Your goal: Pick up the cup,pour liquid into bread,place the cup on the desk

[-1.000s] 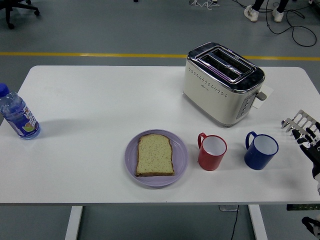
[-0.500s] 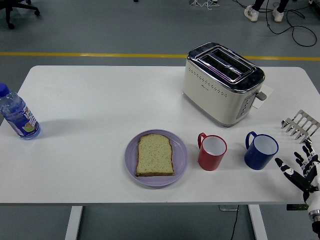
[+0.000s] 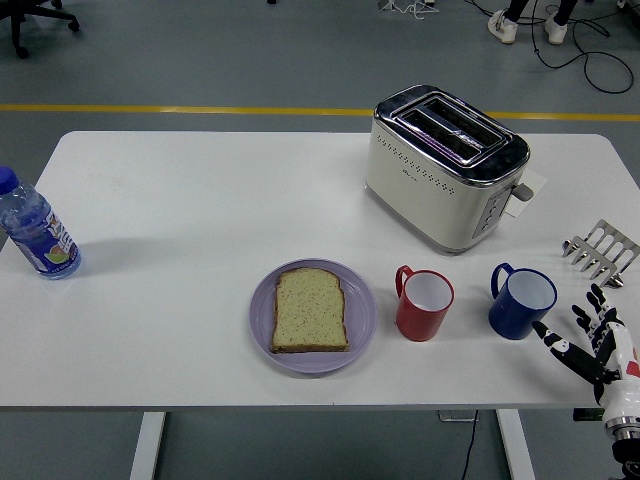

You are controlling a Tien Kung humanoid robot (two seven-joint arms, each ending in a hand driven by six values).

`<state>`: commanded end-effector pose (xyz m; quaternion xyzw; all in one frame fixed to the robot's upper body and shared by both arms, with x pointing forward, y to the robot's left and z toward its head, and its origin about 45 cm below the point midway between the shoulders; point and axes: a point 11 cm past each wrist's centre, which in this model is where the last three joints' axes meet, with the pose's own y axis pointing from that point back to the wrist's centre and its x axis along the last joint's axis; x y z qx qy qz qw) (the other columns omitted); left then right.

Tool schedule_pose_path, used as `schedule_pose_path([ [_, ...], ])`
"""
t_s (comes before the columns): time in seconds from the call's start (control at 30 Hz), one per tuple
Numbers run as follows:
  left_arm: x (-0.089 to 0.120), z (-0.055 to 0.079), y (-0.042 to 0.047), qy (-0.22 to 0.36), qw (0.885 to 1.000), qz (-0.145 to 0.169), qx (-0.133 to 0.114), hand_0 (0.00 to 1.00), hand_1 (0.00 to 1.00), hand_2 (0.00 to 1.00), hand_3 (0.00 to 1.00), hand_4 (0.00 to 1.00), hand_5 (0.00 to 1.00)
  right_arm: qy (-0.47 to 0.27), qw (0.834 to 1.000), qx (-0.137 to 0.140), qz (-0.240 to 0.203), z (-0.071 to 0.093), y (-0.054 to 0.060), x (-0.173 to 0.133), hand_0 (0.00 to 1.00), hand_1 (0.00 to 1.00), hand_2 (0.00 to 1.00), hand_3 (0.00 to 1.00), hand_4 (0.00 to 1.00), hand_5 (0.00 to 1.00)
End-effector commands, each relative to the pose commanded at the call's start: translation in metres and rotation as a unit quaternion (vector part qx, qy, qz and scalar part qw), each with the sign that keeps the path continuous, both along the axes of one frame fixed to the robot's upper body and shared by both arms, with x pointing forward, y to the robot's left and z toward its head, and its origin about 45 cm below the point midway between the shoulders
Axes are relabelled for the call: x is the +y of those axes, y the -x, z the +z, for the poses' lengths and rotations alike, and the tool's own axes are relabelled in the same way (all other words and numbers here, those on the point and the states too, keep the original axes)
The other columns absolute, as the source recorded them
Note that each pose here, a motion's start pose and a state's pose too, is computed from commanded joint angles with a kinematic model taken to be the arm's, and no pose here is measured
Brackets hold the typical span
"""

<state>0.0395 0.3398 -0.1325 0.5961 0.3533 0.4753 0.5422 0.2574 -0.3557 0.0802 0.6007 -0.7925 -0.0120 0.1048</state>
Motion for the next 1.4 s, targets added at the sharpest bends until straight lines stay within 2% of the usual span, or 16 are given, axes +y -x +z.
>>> schedule_pose_path([
  [0.27, -0.002, 0.000, -0.0011, 0.002, 1.000, -0.001, -0.001, 0.637, 0.647, 0.659, 0.558, 0.324, 0.833, 0.008, 1.000, -0.003, 0.006, 0.001, -0.012, 0.008, 0.960, 0.884, 0.998, 0.998, 0.998, 0.139],
  [0.63, -0.002, -0.001, 0.0068, 0.002, 1.000, 0.001, 0.006, 0.638, 0.647, 0.659, 0.558, 0.325, 0.831, 0.025, 0.999, 0.009, 0.024, -0.004, -0.015, 0.020, 0.969, 0.886, 0.998, 0.998, 0.998, 0.103],
  [0.87, -0.003, -0.001, 0.0054, 0.003, 1.000, -0.002, 0.005, 0.637, 0.646, 0.659, 0.557, 0.326, 0.825, 0.023, 1.000, 0.005, 0.017, -0.005, -0.023, 0.024, 0.986, 0.887, 0.998, 0.998, 0.998, 0.101],
  [1.2, -0.002, -0.001, 0.0086, 0.003, 1.000, 0.000, 0.008, 0.637, 0.647, 0.659, 0.558, 0.327, 0.826, 0.008, 1.000, 0.000, 0.012, -0.005, -0.031, 0.032, 0.996, 0.888, 0.998, 0.998, 0.998, 0.108],
  [1.4, -0.002, -0.001, 0.0068, 0.003, 1.000, 0.000, 0.006, 0.637, 0.646, 0.660, 0.558, 0.328, 0.826, 0.003, 1.000, -0.003, 0.015, -0.005, -0.036, 0.037, 0.998, 0.885, 0.998, 0.998, 0.998, 0.093],
])
